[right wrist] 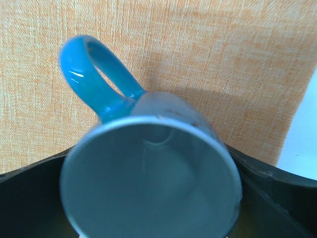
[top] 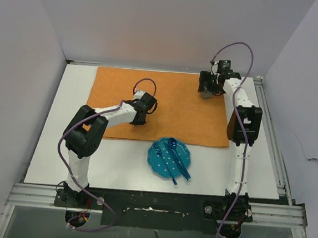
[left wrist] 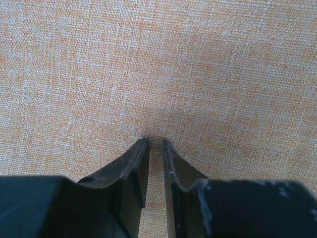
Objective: Set the dinner table for one person
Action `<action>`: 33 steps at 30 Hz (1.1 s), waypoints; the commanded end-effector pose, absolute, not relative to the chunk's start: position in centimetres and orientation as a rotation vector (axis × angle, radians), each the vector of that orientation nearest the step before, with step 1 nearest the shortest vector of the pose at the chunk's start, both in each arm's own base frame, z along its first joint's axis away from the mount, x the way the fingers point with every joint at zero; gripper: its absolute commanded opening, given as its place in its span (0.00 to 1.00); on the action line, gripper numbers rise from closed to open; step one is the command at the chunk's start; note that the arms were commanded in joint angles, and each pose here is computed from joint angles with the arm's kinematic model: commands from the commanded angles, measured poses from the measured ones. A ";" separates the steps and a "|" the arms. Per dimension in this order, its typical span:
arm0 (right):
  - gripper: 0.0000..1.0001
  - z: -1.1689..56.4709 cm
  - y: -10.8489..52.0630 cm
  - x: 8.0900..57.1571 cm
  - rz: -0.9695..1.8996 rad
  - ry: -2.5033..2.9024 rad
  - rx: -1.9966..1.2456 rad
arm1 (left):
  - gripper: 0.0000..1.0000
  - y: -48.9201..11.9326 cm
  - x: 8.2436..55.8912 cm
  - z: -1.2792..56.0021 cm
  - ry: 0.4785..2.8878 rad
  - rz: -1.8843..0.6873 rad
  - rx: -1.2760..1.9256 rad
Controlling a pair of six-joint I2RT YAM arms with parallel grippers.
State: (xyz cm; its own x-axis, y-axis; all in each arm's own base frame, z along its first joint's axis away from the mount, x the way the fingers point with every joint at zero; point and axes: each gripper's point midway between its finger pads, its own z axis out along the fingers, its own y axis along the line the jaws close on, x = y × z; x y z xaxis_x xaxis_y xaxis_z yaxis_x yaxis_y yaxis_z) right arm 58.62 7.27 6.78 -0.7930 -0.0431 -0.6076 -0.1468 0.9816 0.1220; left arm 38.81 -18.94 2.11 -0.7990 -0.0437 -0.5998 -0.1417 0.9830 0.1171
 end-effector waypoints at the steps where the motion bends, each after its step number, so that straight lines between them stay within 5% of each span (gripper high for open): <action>1: 0.94 7.5 7.1 58.2 0.227 2.476 -0.154 | 0.18 -20.4 39.6 2.0 2.489 0.146 -0.120; 22: 0.98 18.8 11.7 57.1 0.180 2.230 -0.280 | 0.18 -20.2 39.3 0.9 2.507 0.157 -0.115; 33: 0.98 22.1 13.4 51.7 0.152 2.204 -0.271 | 0.18 -18.9 38.6 1.7 2.485 0.194 -0.143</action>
